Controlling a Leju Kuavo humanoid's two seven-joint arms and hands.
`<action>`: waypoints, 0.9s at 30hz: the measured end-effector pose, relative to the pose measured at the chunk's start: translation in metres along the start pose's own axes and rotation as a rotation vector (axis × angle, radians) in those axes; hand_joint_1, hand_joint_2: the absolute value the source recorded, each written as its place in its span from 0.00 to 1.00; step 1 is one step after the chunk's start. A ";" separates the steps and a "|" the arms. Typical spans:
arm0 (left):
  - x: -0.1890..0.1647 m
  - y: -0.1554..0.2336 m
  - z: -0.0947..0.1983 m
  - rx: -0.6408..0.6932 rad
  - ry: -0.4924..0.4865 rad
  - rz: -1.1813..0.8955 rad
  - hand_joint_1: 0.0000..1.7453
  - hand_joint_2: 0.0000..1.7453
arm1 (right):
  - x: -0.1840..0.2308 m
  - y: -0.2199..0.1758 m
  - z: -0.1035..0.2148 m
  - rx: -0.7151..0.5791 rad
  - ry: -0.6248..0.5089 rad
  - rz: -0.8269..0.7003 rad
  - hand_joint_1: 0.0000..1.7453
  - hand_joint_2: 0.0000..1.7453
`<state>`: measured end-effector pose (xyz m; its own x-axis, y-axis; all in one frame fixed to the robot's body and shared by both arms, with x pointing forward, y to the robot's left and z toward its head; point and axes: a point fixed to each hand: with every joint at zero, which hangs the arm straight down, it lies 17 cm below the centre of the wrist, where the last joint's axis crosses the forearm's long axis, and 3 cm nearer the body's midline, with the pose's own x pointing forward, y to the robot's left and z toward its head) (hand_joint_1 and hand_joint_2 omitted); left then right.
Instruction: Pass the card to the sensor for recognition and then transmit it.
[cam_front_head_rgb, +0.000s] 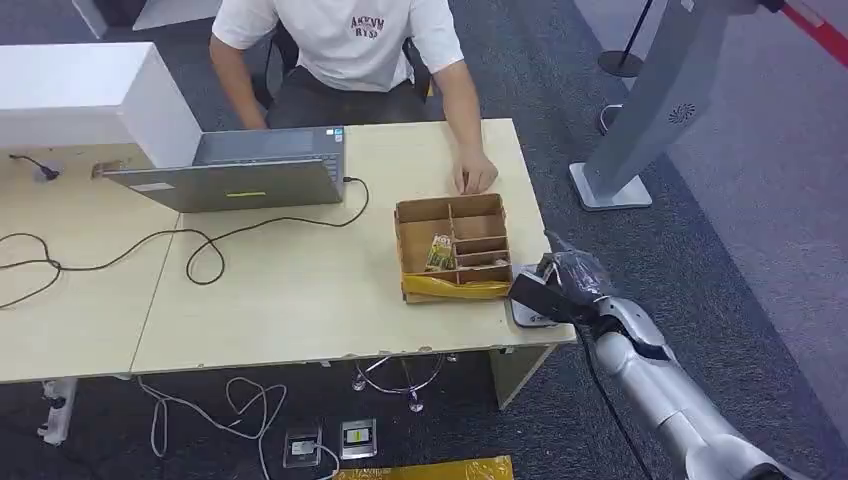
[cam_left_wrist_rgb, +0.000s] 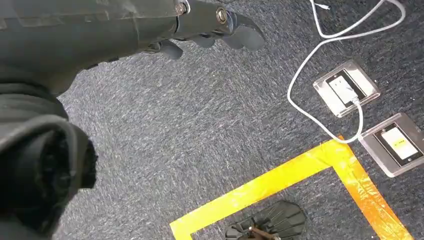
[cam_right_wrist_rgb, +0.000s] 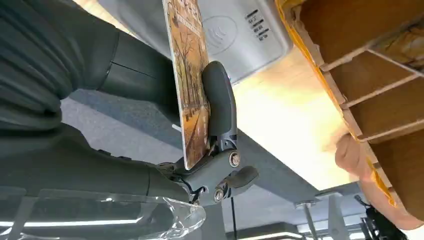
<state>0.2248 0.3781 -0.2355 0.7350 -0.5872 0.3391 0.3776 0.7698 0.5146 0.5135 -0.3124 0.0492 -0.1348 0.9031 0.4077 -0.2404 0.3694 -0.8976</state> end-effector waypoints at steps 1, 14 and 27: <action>0.000 0.000 0.000 0.001 0.000 0.000 0.00 0.00 | 0.001 -0.004 -0.002 -0.006 -0.004 0.005 1.00 1.00; 0.005 0.003 -0.001 0.008 -0.026 -0.031 0.00 0.00 | 0.047 -0.208 -0.045 -0.319 -0.171 0.171 1.00 1.00; 0.035 0.010 -0.007 -0.010 -0.081 -0.076 0.00 0.00 | 0.107 -0.329 -0.078 -0.403 -0.232 0.242 1.00 1.00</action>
<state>0.2580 0.3668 -0.2238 0.6567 -0.6616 0.3621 0.4358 0.7247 0.5337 0.6527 -0.3204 0.3752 -0.3606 0.9178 0.1662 0.2072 0.2525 -0.9451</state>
